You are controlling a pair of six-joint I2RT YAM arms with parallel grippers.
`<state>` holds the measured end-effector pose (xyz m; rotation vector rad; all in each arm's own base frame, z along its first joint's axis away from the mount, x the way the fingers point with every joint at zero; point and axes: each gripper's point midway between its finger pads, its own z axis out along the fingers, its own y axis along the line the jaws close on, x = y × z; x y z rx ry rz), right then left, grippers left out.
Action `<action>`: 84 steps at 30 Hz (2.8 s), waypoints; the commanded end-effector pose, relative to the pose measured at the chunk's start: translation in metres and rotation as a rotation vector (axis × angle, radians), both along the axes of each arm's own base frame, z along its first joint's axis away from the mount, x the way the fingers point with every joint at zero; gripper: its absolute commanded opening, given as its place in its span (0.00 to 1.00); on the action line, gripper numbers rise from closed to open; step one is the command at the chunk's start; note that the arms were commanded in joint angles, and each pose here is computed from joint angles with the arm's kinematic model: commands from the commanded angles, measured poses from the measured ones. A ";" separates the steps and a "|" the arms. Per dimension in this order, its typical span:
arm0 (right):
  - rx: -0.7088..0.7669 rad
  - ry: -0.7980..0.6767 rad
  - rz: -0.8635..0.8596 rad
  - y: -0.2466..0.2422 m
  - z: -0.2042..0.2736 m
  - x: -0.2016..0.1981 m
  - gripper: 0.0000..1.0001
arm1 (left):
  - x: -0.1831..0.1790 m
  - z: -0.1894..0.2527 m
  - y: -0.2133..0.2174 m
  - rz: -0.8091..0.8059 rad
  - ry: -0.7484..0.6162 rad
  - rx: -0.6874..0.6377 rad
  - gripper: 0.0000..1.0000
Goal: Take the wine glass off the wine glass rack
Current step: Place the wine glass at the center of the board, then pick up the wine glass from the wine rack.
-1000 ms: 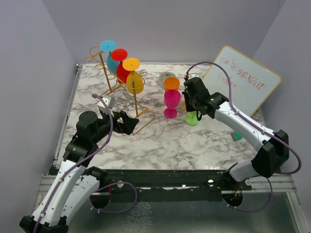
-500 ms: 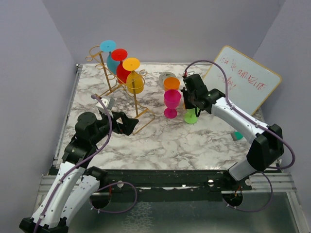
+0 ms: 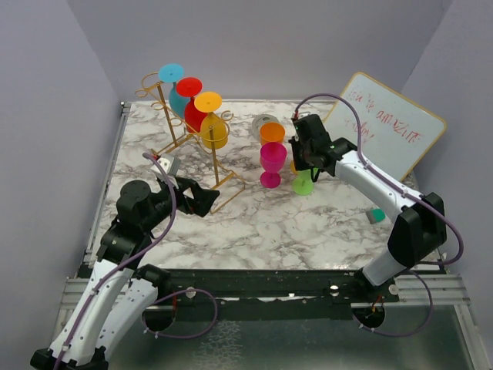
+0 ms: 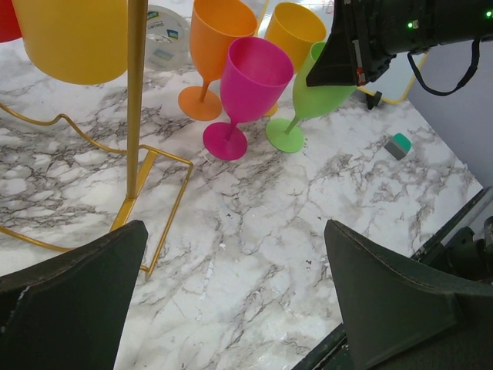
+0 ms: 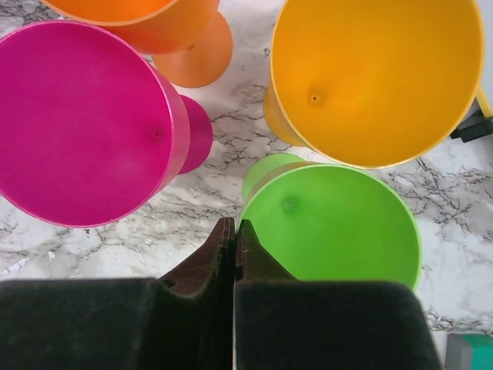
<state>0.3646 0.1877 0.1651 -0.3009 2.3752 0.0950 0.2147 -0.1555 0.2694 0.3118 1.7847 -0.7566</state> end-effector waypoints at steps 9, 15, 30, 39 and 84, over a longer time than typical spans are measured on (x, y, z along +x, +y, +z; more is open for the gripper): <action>0.025 0.020 0.058 0.013 0.006 0.006 0.12 | -0.010 0.009 -0.002 -0.032 -0.032 -0.020 0.99; 0.015 0.015 0.074 0.013 0.011 0.005 0.24 | -0.009 0.008 -0.003 -0.036 -0.019 -0.024 0.99; 0.217 0.033 0.197 0.046 0.050 -0.016 0.36 | -0.008 0.010 -0.012 -0.083 -0.002 -0.018 0.99; 0.255 0.009 0.176 0.047 0.062 -0.018 0.39 | -0.003 0.016 -0.004 -0.031 -0.030 -0.010 0.99; 1.065 -0.025 0.601 0.228 0.230 0.053 0.60 | -0.016 -0.002 0.018 0.087 0.023 -0.034 0.99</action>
